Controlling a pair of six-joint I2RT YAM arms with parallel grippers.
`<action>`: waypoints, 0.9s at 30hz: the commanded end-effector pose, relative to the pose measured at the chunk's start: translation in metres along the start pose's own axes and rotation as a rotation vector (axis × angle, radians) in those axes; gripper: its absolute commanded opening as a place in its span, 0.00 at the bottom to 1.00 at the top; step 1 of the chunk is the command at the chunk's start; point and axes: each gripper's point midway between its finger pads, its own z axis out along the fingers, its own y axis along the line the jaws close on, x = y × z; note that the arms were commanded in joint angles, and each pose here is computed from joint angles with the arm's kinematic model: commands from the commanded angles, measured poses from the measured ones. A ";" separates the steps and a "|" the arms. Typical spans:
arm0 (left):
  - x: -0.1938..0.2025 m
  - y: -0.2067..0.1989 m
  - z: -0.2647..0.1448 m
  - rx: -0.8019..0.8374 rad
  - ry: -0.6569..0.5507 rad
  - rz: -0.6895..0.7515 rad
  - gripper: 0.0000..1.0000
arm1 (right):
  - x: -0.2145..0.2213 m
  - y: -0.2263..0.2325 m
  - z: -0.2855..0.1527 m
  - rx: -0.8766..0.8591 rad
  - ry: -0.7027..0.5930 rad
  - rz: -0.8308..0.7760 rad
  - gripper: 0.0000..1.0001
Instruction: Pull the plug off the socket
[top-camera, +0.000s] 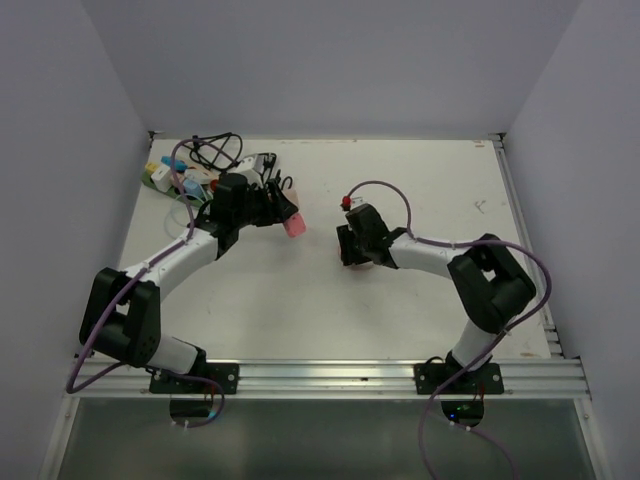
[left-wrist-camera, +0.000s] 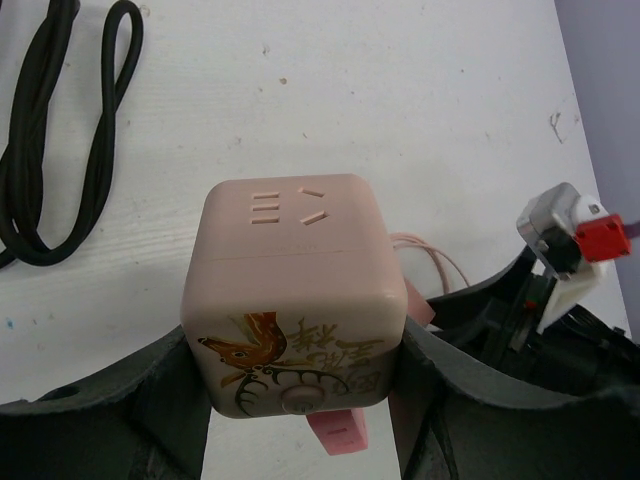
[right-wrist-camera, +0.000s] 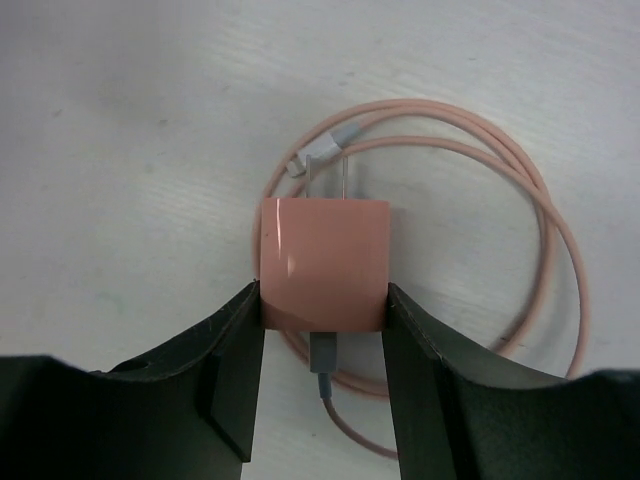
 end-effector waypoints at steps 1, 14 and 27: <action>-0.030 -0.032 -0.009 0.141 -0.102 0.048 0.00 | 0.030 -0.064 0.008 0.304 0.091 0.081 0.00; -0.022 -0.054 -0.001 0.265 -0.070 0.003 0.00 | -0.007 -0.087 -0.028 0.197 -0.029 0.298 0.71; -0.021 -0.088 0.009 0.329 -0.062 -0.028 0.00 | -0.088 0.018 -0.108 -0.332 -0.341 0.072 0.96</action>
